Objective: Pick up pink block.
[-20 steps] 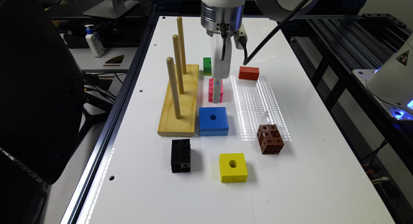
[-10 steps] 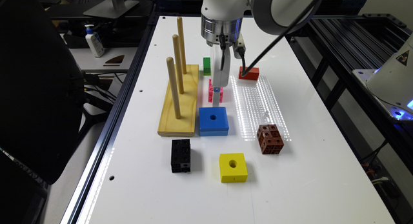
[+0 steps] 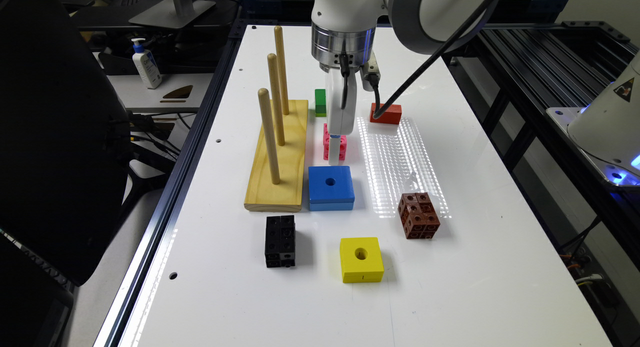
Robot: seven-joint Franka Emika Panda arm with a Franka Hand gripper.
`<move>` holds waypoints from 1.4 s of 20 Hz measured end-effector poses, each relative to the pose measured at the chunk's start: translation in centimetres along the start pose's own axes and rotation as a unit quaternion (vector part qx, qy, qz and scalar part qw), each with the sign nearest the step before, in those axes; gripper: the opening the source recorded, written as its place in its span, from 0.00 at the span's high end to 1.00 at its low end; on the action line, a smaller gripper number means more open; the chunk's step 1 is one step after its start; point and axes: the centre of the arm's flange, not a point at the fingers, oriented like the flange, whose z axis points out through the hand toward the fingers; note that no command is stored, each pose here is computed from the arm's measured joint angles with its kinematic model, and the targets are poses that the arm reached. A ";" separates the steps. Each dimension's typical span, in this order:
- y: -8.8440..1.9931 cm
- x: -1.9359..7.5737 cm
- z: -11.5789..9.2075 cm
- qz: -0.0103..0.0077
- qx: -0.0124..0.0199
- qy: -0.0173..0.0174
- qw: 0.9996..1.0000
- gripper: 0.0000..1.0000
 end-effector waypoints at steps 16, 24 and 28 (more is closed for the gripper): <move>-0.3 0.31 -4.7 0.000 0.001 0.004 1.000 1.00; -0.2 0.24 -7.5 0.000 0.002 0.005 1.000 1.00; -0.1 0.05 -10.3 0.000 0.000 0.005 1.000 1.00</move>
